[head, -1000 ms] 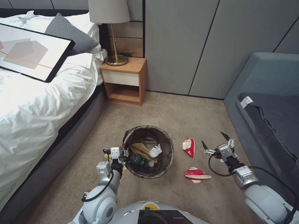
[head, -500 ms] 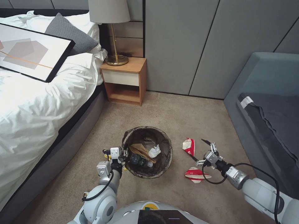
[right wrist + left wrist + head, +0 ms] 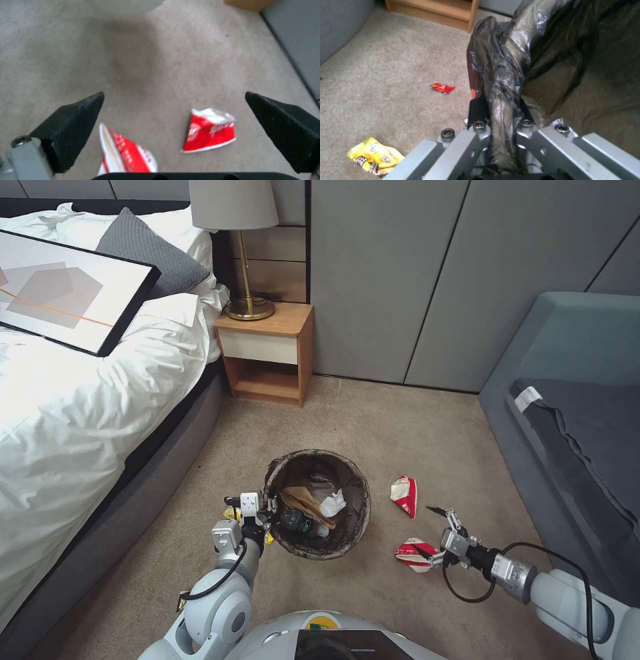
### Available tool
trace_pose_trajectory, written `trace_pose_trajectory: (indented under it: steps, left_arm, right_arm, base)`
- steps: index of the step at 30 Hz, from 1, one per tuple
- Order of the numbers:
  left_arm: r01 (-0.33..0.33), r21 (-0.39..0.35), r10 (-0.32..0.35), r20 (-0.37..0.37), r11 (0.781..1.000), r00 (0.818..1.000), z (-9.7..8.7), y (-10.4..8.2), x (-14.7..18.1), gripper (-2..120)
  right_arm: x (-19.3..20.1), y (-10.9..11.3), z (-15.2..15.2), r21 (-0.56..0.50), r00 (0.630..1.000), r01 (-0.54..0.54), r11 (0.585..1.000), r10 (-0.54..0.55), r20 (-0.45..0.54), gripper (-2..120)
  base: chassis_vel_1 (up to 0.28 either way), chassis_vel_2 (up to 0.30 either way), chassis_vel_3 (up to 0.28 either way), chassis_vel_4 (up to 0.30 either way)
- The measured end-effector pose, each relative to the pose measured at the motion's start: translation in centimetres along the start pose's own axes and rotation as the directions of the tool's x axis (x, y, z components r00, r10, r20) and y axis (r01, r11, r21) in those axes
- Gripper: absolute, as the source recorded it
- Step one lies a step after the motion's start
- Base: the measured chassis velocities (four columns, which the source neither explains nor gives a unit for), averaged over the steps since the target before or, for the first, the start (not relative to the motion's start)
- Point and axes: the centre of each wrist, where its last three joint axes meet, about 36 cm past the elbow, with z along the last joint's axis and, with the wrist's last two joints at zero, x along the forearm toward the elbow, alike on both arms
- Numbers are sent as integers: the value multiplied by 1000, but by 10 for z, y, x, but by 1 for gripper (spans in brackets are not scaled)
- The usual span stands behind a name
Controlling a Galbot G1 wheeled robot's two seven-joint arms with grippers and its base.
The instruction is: Pick up the trash bin, then pick up the garbage from the floor and place it into the trash bin.
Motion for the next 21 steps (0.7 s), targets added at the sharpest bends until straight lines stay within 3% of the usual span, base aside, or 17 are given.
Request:
trace_pose_trajectory:
  steps: [21]
  left_arm:
    - [1, 5, -1, 0, 1000, 1000, 0, 0, -5, 2]
  right_arm:
    - [-4, 14, 22, -6, 999, 44, 999, -44, -31, 100]
  base:
    - [0, 0, 0, 0]
